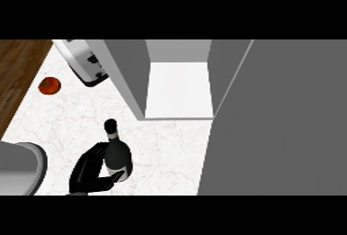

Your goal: Pick up the wine, place it into the cabinet and close the cabinet

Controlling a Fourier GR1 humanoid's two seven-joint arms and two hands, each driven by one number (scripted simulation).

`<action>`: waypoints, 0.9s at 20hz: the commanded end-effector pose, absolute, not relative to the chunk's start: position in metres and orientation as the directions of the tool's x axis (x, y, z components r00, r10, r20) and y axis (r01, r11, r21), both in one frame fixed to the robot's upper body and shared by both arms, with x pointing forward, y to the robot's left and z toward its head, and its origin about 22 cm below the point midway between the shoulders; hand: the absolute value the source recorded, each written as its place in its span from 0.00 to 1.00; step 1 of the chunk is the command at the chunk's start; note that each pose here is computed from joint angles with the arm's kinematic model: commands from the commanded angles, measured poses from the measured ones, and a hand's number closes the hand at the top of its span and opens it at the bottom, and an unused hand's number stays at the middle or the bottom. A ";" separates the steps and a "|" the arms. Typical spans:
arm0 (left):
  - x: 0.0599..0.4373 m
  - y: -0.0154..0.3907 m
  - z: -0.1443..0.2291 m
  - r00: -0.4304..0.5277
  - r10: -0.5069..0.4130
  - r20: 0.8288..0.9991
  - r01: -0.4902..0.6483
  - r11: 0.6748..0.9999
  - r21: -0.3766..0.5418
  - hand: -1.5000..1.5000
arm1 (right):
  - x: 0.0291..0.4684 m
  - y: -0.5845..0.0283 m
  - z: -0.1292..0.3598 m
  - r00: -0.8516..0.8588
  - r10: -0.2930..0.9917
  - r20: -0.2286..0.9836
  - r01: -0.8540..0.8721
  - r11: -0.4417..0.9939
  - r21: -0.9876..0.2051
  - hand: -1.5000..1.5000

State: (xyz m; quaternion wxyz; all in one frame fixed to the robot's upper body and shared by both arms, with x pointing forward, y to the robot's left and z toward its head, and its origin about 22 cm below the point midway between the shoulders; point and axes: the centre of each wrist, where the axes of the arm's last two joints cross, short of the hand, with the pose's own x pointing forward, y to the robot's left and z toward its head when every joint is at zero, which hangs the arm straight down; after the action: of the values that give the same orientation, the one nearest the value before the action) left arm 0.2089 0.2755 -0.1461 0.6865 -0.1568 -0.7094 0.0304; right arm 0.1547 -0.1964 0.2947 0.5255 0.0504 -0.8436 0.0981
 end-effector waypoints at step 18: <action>0.268 0.225 -0.090 -0.377 0.048 0.925 0.070 0.997 -0.024 1.00 | 0.137 -0.208 0.292 -0.410 0.000 0.912 -0.252 0.961 -0.113 0.00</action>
State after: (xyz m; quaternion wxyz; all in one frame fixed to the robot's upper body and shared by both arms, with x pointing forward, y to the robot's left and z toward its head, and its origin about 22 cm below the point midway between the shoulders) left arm 0.2535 0.2332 -0.1096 0.5807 -0.0565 -0.8120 -0.0167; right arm 0.1581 -0.1990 0.2912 0.5313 0.0462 -0.8403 0.0975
